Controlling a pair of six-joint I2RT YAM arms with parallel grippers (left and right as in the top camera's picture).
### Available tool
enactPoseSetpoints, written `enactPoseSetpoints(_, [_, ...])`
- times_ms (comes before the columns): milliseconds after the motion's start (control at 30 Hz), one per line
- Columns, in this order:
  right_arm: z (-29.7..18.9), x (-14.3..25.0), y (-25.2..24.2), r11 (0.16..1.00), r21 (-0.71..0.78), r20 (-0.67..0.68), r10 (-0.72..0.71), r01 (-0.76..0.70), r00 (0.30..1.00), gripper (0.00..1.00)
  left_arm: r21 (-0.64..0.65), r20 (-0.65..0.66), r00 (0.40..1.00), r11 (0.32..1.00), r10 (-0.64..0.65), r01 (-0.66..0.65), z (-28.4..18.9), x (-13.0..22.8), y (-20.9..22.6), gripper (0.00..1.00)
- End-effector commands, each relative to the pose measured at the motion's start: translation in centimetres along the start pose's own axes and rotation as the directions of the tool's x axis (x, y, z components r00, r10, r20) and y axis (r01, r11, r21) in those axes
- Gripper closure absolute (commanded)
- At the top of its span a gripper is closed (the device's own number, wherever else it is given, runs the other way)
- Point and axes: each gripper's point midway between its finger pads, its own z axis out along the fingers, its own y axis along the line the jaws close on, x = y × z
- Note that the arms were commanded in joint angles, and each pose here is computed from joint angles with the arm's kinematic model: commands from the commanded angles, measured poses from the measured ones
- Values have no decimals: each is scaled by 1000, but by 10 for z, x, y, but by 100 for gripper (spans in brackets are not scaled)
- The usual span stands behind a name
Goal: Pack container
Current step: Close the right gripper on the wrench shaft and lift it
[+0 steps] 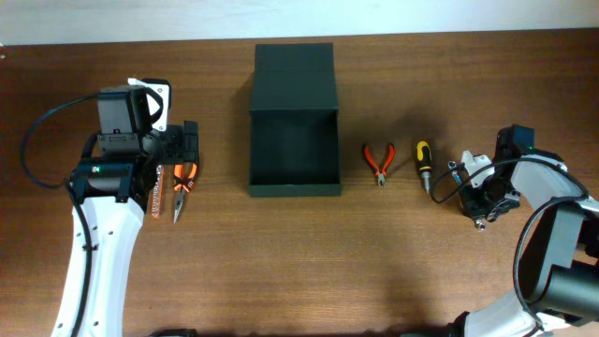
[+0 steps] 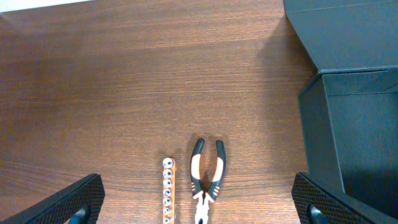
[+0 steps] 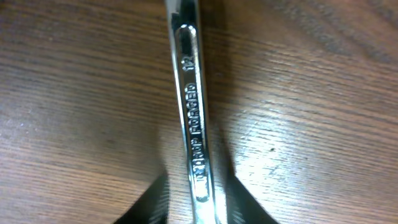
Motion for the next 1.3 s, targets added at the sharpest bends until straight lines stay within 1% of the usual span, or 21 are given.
enactPoseSetpoints(0, [6,3,3,1000,-11,-26,-9,9,1000,79,10,17,1000,1000,9,-10,-2,-7,-2,1])
enactPoseSetpoints(233, [6,2,2,1000,-6,-23,2,-2,1000,85,11,17,1000,1000,10,-10,-2,-7,-2,1])
enactPoseSetpoints(367, [6,-1,0,999,2,-8,43,-43,999,92,10,17,1000,1000,9,-10,-2,-7,-2,1])
enactPoseSetpoints(467, [6,-4,-1,998,7,1,70,-70,998,96,11,17,1000,1000,10,-10,-2,-7,-2,1])
enactPoseSetpoints(667, [6,-4,-1,994,6,2,112,-112,994,96,11,16,1000,1000,10,-10,-2,-7,-2,1])
enactPoseSetpoints(833, [5,-5,-1,976,2,7,218,-218,976,96,11,16,1000,1000,10,-10,-2,-7,-2,1])
enactPoseSetpoints(900, [4,-8,2,967,-18,12,256,-256,967,96,10,16,1000,1000,9,-10,-2,-7,-2,1])
enactPoseSetpoints(1033, [-1,-17,19,947,-132,25,298,-292,954,96,6,16,1000,1000,10,-10,-2,-7,-1,1])
enactPoseSetpoints(1167, [-11,-27,31,902,-222,20,384,-370,923,96,7,17,1000,1000,10,-10,-2,-7,-1,1])
enactPoseSetpoints(1267, [-22,-33,39,877,-279,7,409,-391,912,96,7,16,1000,1000,10,-10,-2,-7,-1,1])
